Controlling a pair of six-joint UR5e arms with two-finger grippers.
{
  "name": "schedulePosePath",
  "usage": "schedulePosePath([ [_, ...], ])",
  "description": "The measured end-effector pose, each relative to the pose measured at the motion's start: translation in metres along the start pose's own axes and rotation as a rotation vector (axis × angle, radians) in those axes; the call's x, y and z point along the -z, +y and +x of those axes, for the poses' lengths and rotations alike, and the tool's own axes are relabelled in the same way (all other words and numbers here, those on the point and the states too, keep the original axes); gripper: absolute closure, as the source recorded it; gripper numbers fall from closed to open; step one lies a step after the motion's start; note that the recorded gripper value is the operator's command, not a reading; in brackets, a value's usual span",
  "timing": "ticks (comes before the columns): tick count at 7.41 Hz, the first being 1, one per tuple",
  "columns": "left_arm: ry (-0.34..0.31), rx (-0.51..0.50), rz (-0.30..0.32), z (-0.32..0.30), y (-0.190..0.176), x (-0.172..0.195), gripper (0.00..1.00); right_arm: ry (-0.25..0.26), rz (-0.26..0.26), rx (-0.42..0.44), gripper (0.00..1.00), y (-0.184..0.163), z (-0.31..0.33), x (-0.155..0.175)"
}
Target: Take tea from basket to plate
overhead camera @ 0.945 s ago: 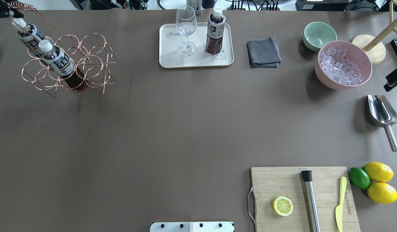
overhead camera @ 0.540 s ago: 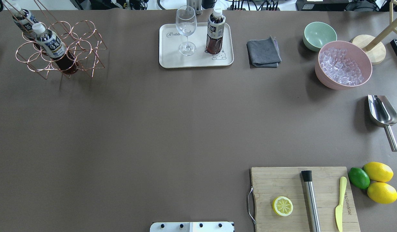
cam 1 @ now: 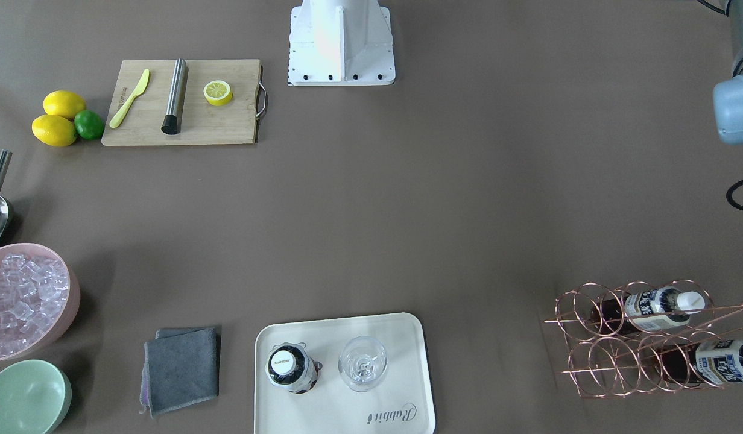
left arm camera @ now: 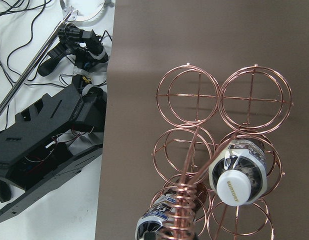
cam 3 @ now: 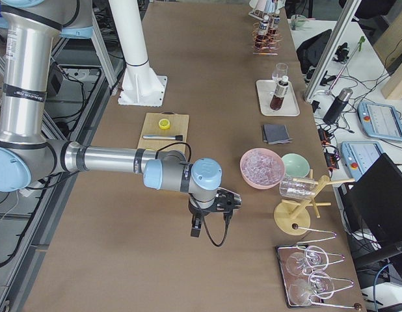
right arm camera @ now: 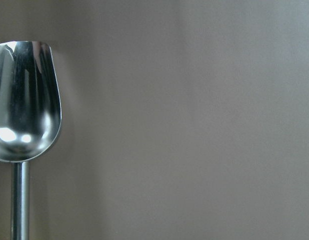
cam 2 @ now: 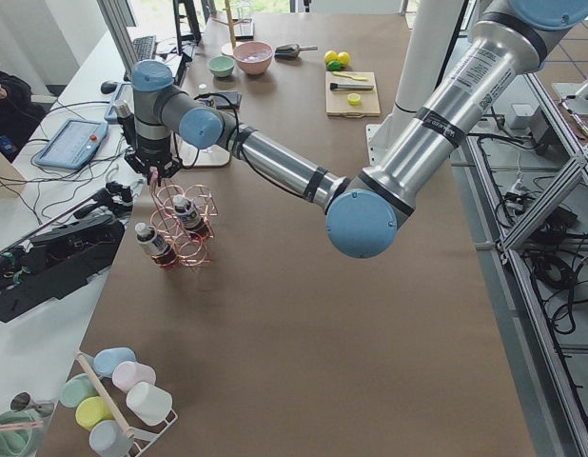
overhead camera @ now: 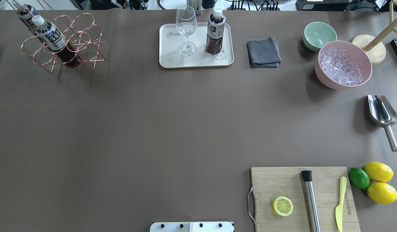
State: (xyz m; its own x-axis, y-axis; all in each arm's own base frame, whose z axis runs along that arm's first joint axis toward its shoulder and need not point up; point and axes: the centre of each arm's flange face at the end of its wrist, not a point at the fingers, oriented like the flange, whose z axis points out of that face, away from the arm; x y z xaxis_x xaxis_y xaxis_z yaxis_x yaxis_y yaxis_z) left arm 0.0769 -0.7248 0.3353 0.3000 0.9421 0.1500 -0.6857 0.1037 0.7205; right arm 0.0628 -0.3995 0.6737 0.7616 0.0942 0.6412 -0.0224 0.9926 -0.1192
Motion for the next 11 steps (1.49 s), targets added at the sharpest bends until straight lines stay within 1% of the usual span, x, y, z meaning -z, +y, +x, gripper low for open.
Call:
schedulePosePath([
  [3,0.016,0.019,-0.015,-0.011,0.009,-0.014,1.0,-0.005,0.004,-0.005,0.01,0.0,-0.001,0.002],
  [6,0.005,0.012,-0.008,-0.014,0.016,-0.025,1.0,-0.026,0.002,0.0,0.0,0.0,-0.003,0.002],
  [7,0.004,0.011,-0.007,-0.014,0.017,-0.025,0.6,-0.033,0.0,-0.001,0.0,0.002,-0.003,0.001],
  [8,0.003,0.01,-0.006,-0.014,0.016,-0.025,0.39,-0.036,-0.002,-0.006,0.01,0.002,-0.003,0.0],
  [9,0.003,0.01,-0.006,-0.015,0.017,-0.025,0.02,-0.036,-0.005,-0.01,0.0,0.002,-0.002,-0.001],
  [11,-0.001,0.007,-0.004,-0.015,0.016,-0.023,0.02,-0.03,-0.009,-0.013,0.01,0.001,-0.001,-0.003],
])
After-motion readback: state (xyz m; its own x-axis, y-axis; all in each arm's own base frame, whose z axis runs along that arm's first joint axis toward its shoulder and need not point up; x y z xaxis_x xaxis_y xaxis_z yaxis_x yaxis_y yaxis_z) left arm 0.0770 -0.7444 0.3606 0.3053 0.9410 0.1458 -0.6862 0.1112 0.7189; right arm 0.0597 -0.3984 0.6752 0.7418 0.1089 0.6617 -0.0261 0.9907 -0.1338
